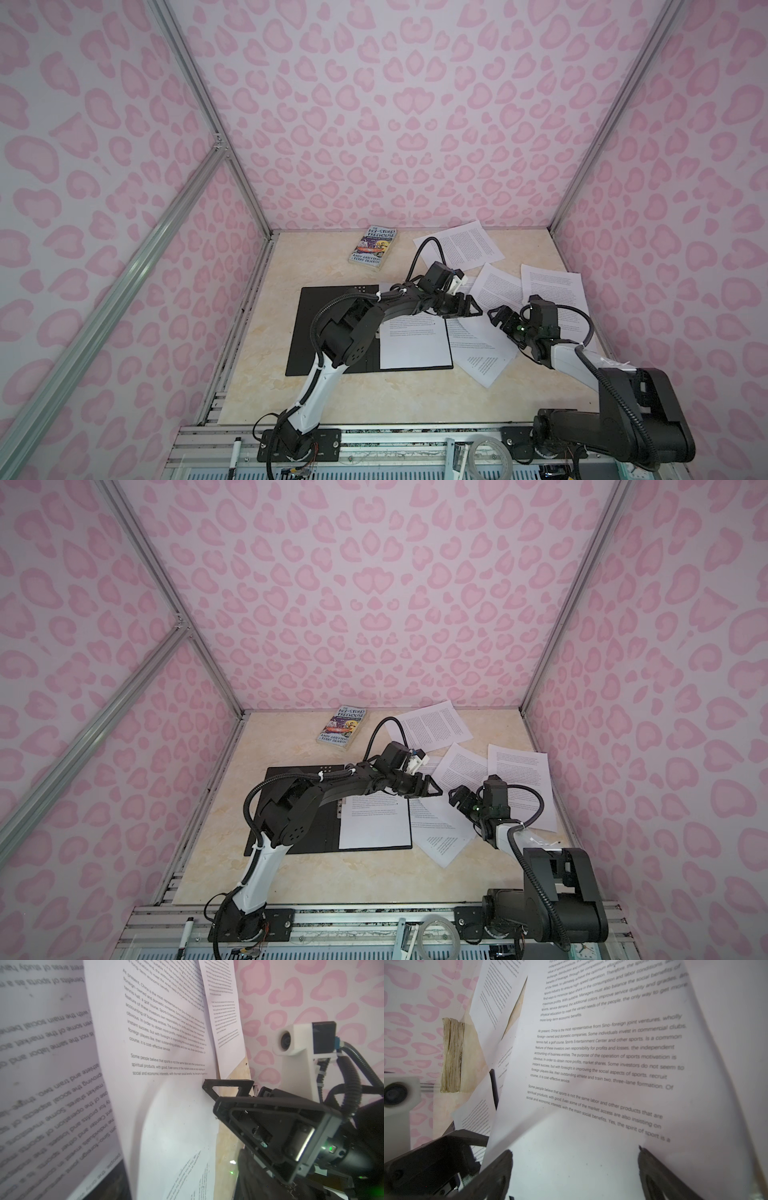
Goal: Put the files into the folder
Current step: 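Grasp a printed paper sheet from the pile with the left gripper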
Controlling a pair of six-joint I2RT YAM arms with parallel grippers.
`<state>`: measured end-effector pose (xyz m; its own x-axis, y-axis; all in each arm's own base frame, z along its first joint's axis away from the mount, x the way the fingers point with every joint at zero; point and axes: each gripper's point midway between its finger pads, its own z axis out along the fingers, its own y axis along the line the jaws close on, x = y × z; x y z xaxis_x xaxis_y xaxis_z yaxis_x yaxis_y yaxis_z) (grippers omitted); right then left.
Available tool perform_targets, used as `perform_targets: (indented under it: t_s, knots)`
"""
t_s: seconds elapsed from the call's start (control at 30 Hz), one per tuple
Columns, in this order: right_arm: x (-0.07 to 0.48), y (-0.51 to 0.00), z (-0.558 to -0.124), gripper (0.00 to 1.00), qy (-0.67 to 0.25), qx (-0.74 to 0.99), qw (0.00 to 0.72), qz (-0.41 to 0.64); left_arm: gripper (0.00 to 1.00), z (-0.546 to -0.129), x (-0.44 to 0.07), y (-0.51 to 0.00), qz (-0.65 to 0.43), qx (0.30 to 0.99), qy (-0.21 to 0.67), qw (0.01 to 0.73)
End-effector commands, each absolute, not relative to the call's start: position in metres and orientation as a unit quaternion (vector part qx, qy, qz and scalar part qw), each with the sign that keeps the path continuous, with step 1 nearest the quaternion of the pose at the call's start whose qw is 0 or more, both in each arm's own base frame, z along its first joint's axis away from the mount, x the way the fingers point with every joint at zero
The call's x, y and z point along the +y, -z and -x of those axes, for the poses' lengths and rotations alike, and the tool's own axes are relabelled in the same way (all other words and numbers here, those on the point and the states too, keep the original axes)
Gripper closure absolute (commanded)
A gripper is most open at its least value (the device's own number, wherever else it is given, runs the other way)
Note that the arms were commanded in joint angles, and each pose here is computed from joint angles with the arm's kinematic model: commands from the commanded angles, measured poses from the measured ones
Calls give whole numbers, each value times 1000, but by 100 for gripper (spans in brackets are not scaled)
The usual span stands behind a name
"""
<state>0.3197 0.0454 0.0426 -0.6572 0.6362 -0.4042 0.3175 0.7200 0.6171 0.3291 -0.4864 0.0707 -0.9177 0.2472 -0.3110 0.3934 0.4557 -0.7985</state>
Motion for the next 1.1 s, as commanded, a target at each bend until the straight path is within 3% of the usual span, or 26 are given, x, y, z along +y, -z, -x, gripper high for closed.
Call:
perform_targets:
  t_s: [0.0, 0.47, 0.77, 1.07]
  knots:
    - [48, -30, -305, 6, -254, 883, 276, -284, 33, -334, -491, -69, -184, 849, 489, 77]
    - [41, -47, -305, 3, -239, 879, 311, -272, 97, -346, -494, -87, -166, 852, 489, 85]
    - [33, -71, -303, 2, -212, 874, 358, -251, 97, -343, -488, -196, -192, 817, 520, 158]
    - [31, -90, -300, 2, -203, 864, 395, -239, 97, -311, -453, -314, -229, 764, 556, 233]
